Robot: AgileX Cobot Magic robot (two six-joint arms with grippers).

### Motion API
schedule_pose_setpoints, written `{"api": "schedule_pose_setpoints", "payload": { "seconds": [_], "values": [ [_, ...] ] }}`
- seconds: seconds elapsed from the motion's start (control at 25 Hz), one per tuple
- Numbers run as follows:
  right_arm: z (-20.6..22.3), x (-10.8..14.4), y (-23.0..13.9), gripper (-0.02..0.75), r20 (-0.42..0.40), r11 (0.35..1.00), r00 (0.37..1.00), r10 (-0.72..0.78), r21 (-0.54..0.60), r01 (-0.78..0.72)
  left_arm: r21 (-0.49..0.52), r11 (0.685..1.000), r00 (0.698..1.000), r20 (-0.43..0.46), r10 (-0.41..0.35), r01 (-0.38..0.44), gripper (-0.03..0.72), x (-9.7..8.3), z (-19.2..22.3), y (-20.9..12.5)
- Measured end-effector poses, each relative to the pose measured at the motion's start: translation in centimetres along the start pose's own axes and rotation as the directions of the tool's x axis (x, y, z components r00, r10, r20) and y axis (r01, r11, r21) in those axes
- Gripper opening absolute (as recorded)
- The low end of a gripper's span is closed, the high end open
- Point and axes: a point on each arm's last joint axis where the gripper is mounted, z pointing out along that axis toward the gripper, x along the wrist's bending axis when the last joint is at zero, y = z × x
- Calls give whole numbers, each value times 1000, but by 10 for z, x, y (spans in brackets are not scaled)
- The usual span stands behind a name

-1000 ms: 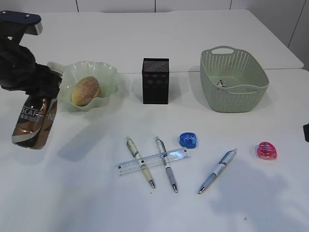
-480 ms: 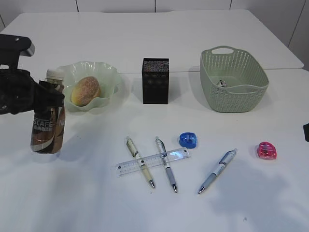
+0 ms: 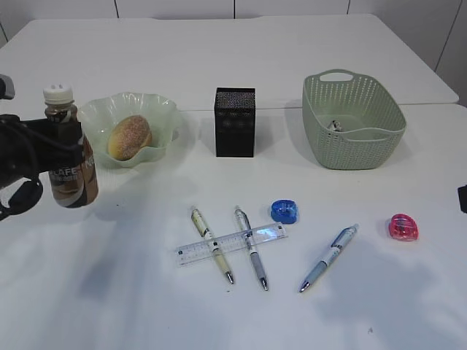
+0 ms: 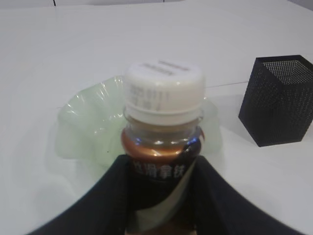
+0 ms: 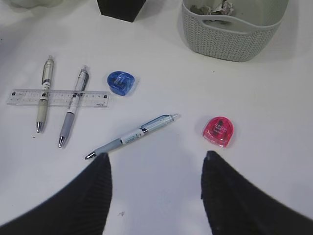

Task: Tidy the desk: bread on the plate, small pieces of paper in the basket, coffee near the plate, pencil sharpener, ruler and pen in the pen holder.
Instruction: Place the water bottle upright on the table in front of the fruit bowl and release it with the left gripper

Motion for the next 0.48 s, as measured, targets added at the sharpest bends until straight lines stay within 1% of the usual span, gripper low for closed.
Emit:
{"api": "schedule_pose_setpoints", "payload": {
  "seconds": [0.2,0.36,0.48],
  "values": [
    [0,0,0,460,-1,1000,1000,1,0,-1,-10,1000,1000,-15,-3,3,253,2,10,-13],
    [0,0,0,460,-1,1000,1000,3,-4,-3,-29,999,997,-69,-40,38,253,7,16,-23],
    [0,0,1,460,0,1000,1000,3,-6,-3,-29,998,994,-92,-51,48,253,10,19,-30]
  ]
}}
